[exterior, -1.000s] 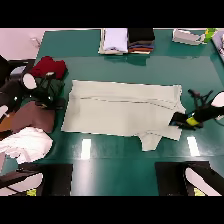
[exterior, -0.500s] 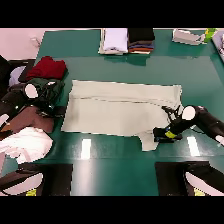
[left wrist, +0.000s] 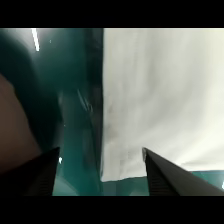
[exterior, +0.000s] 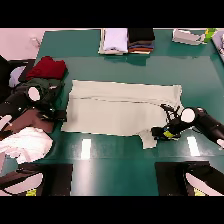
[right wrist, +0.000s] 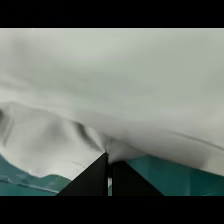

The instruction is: Fold the shirts.

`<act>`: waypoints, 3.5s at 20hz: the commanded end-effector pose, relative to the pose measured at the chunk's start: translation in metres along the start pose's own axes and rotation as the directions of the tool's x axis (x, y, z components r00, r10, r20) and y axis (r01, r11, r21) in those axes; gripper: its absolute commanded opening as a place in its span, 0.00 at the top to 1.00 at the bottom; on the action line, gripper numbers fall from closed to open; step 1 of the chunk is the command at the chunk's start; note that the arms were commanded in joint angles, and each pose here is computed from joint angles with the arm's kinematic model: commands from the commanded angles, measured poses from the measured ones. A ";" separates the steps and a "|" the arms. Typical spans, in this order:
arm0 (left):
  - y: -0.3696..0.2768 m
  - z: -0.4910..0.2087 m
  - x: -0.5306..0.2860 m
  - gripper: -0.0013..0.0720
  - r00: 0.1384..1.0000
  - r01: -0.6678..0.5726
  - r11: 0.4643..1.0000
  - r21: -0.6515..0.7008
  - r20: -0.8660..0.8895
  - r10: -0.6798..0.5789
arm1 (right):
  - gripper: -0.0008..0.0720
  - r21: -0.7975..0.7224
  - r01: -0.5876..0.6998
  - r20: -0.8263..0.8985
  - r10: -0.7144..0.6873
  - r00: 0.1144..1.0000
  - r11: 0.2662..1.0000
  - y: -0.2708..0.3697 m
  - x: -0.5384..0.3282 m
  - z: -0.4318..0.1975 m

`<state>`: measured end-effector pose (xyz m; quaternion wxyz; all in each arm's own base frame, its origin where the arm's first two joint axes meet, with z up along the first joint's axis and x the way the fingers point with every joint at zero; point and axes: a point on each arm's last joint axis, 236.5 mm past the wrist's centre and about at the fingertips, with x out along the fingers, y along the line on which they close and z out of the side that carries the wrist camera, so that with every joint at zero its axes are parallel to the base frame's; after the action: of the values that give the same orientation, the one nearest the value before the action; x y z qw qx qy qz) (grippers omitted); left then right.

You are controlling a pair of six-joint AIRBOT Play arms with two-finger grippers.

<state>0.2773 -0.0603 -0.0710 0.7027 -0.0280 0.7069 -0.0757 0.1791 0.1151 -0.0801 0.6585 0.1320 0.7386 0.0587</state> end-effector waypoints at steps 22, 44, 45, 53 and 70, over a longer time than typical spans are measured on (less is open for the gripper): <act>-0.022 -0.047 -0.068 0.95 0.996 0.047 0.995 0.091 0.076 -0.054 | 0.97 -0.047 0.101 0.057 -0.099 0.993 0.994 -0.018 -0.076 -0.039; -0.018 0.184 -0.052 0.95 0.944 -0.005 0.992 0.125 0.328 -0.037 | 0.96 -0.025 0.179 0.376 -0.157 0.913 0.983 0.009 -0.156 0.245; -0.017 0.188 -0.047 0.95 0.943 -0.005 0.992 0.123 0.330 -0.036 | 0.96 -0.015 0.179 0.373 -0.161 0.914 0.984 0.005 -0.153 0.253; -0.022 0.184 -0.073 0.25 0.958 0.008 0.993 0.119 0.283 -0.042 | 0.36 -0.022 0.118 0.385 -0.100 0.918 0.993 -0.006 -0.168 0.274; -0.113 0.164 -0.076 0.95 0.959 0.077 0.955 0.287 0.243 -0.150 | 0.09 0.263 0.018 0.169 -0.064 0.983 0.965 -0.143 -0.063 0.205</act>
<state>0.4367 -0.1605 0.0196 0.7816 0.0177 0.5897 -0.2024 0.3647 -0.0548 -0.0704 0.6988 0.2021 0.6832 -0.0639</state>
